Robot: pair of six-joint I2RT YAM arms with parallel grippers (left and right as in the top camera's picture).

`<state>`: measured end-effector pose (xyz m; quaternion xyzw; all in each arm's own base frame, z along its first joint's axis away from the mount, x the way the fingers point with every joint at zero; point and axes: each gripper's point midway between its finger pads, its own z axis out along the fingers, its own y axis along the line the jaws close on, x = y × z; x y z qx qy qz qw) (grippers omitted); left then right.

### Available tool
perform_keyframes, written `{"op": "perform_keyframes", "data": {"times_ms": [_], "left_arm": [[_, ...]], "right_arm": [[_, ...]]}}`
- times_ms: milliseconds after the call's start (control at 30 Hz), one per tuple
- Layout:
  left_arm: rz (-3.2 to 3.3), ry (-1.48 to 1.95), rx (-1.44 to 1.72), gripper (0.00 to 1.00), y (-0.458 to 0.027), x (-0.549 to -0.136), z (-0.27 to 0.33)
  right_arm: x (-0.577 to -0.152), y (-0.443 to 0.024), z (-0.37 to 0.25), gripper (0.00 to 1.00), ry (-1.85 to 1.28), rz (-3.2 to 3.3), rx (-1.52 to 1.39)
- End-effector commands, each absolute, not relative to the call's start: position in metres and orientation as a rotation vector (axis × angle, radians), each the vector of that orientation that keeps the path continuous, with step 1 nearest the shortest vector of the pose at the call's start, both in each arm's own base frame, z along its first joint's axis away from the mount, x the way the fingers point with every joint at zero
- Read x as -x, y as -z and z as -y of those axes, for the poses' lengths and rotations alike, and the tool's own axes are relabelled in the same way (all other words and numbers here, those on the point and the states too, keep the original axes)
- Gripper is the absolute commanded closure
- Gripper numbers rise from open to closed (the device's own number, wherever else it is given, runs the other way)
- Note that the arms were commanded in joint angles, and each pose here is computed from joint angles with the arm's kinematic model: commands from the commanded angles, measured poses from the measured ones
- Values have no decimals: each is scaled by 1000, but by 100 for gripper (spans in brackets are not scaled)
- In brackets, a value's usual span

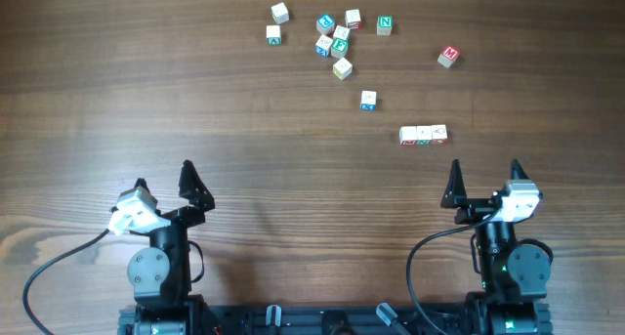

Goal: Form a horizontal line

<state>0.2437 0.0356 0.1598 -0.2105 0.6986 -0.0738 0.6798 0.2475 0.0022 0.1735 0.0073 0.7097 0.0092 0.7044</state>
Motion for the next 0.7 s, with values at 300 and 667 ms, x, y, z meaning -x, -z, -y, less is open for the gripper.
{"op": "perform_keyframes", "data": {"times_ms": [300, 667], "left_arm": [[-1571, 153, 451, 0, -160, -243, -36], [-1571, 153, 451, 0, -160, -243, -36]], "right_arm": [[-247, -176, -3, 0, 13, -1566, 25], [-247, -176, -3, 0, 13, -1567, 25]]}}
